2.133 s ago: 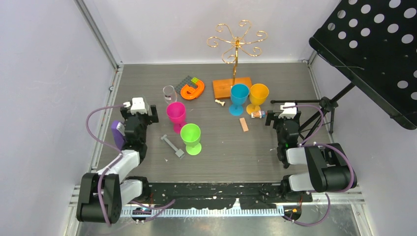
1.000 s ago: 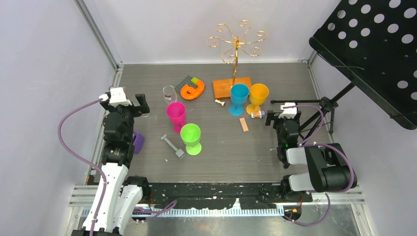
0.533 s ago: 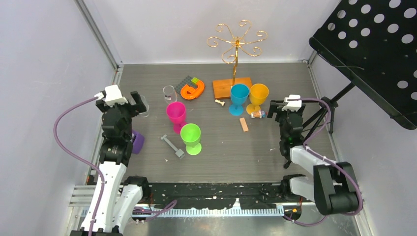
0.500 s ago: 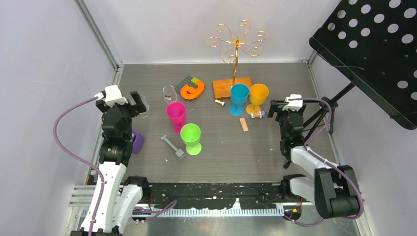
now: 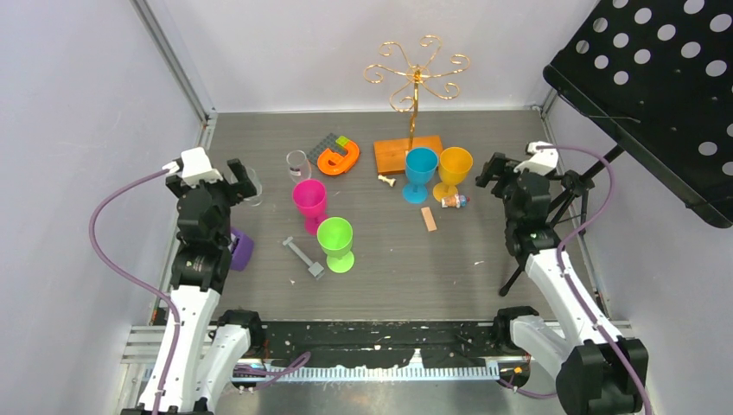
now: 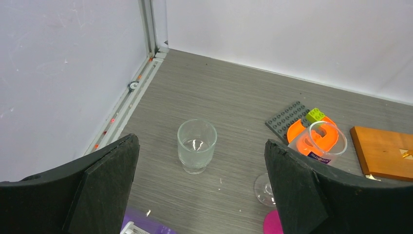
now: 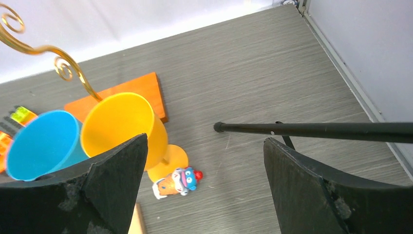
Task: Place the wine glass upside down on the wine glass rack
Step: Move the wine rack to the center of the board.
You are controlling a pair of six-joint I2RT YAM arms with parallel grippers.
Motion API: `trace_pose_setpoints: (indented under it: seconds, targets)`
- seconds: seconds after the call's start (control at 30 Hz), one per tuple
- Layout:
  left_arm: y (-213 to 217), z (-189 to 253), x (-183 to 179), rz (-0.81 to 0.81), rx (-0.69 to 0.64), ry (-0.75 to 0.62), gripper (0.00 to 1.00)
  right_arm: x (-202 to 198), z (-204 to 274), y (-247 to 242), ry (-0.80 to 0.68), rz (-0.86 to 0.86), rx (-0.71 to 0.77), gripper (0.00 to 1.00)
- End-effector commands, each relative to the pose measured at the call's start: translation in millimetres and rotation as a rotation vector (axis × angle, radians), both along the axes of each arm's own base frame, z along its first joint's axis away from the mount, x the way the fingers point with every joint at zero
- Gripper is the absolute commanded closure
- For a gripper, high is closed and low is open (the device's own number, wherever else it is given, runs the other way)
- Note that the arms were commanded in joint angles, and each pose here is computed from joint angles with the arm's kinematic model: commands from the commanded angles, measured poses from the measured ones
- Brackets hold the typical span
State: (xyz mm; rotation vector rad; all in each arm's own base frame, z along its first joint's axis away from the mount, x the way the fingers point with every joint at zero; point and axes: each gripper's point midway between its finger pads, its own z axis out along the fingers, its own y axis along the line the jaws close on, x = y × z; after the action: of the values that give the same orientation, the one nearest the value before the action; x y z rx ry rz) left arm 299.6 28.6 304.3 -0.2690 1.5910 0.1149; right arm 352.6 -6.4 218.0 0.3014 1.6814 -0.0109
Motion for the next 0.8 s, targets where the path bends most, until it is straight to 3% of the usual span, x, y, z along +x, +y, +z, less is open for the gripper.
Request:
trace_pose_setpoints:
  seconds: [0.0, 0.13, 0.43, 0.57, 0.77]
  targets:
    - [-7.1, 30.4, -2.9, -0.036, -0.020, -0.053, 0.01, -5.8, 22.1, 4.4, 0.085, -0.014, 0.101, 0.05]
    - [-19.1, 33.8, -1.7, -0.103, -0.028, -0.040, 0.04, -7.1, 44.3, 18.8, 0.089, 0.057, 0.139, 0.05]
    - [-43.0, 45.2, -2.7, -0.228, -0.072, -0.023, 0.07, -12.4, 97.8, 40.7, -0.082, 0.145, 0.309, 0.05]
    - [-69.3, 53.6, 1.1, -0.356, -0.150, -0.016, 0.12, -6.7, 113.5, 54.2, -0.129, 0.182, 0.455, 0.05]
    - [-81.8, 68.9, -1.6, -0.409, -0.221, -0.021, 0.12, 9.2, 143.8, 78.0, -0.232, 0.274, 0.722, 0.02]
